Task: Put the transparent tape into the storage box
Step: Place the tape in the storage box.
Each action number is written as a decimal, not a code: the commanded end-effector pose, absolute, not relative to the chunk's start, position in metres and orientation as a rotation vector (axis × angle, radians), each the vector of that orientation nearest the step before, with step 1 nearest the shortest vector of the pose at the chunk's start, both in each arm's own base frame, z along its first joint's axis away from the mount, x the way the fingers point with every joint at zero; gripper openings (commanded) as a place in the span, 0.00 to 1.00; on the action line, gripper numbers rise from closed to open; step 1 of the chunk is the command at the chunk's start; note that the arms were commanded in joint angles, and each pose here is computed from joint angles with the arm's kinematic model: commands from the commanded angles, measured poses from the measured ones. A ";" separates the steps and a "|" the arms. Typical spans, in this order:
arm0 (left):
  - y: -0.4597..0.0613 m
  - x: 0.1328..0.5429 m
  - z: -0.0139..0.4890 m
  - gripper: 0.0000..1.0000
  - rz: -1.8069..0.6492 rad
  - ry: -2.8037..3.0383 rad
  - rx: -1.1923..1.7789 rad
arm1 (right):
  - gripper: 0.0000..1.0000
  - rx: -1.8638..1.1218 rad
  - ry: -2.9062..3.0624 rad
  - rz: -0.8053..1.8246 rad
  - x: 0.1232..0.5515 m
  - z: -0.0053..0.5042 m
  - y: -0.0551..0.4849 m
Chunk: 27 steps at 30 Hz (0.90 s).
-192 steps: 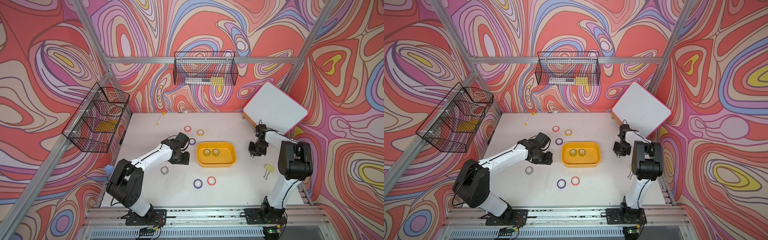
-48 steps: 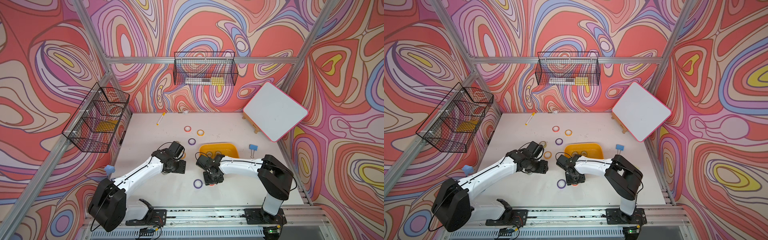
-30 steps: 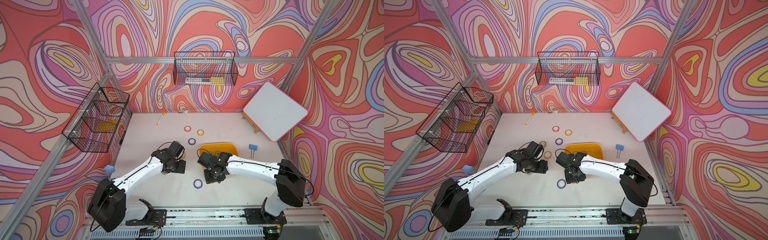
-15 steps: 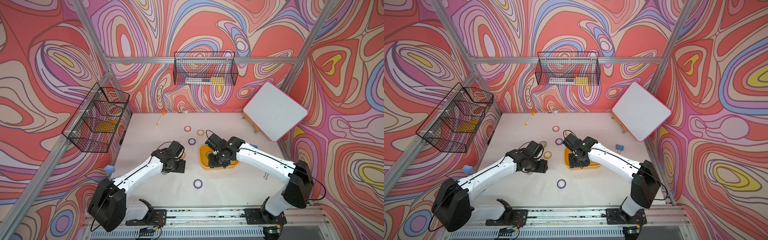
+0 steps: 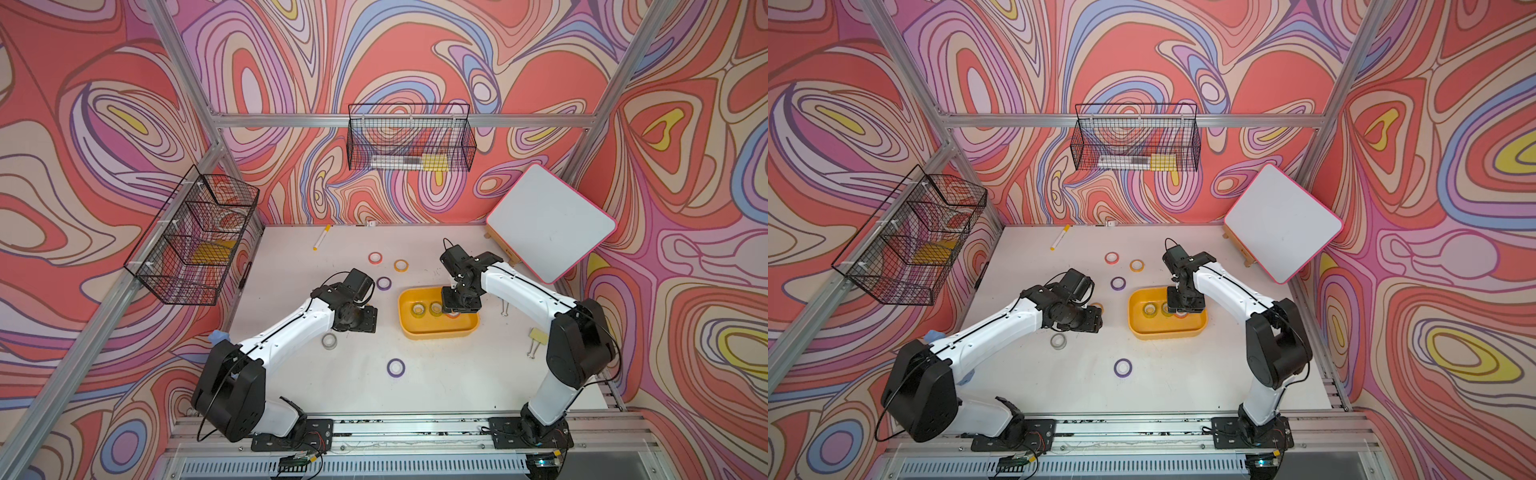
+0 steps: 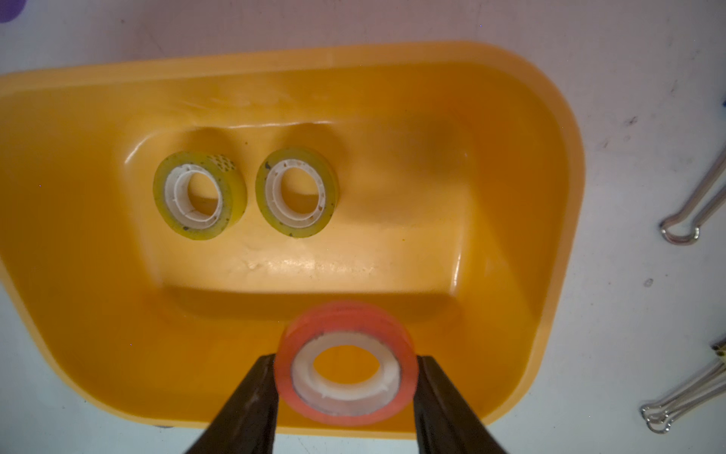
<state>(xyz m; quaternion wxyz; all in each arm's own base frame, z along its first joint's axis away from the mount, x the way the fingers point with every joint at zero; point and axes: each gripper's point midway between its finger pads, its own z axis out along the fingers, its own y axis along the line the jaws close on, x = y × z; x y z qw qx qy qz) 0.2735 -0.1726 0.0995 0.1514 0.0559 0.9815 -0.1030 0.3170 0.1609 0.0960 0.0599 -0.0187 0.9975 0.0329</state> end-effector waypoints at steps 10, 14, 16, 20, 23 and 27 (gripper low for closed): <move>-0.168 0.280 0.097 0.68 -0.264 2.852 0.201 | 0.52 -0.061 3.056 0.033 0.351 0.063 0.143; -0.165 0.281 0.097 0.68 -0.253 2.852 0.198 | 0.52 -0.051 3.058 0.015 0.357 0.054 0.140; -0.163 0.281 0.096 0.68 -0.246 2.853 0.199 | 0.52 -0.047 3.058 0.005 0.360 0.050 0.139; -0.161 0.280 0.097 0.68 -0.232 2.853 0.195 | 0.53 -0.047 3.062 -0.006 0.365 0.044 0.139; -0.158 0.280 0.098 0.68 -0.222 2.850 0.191 | 0.53 -0.047 3.062 -0.019 0.368 0.041 0.139; -0.157 0.279 0.099 0.68 -0.216 2.846 0.191 | 0.54 -0.037 3.060 -0.039 0.370 0.038 0.137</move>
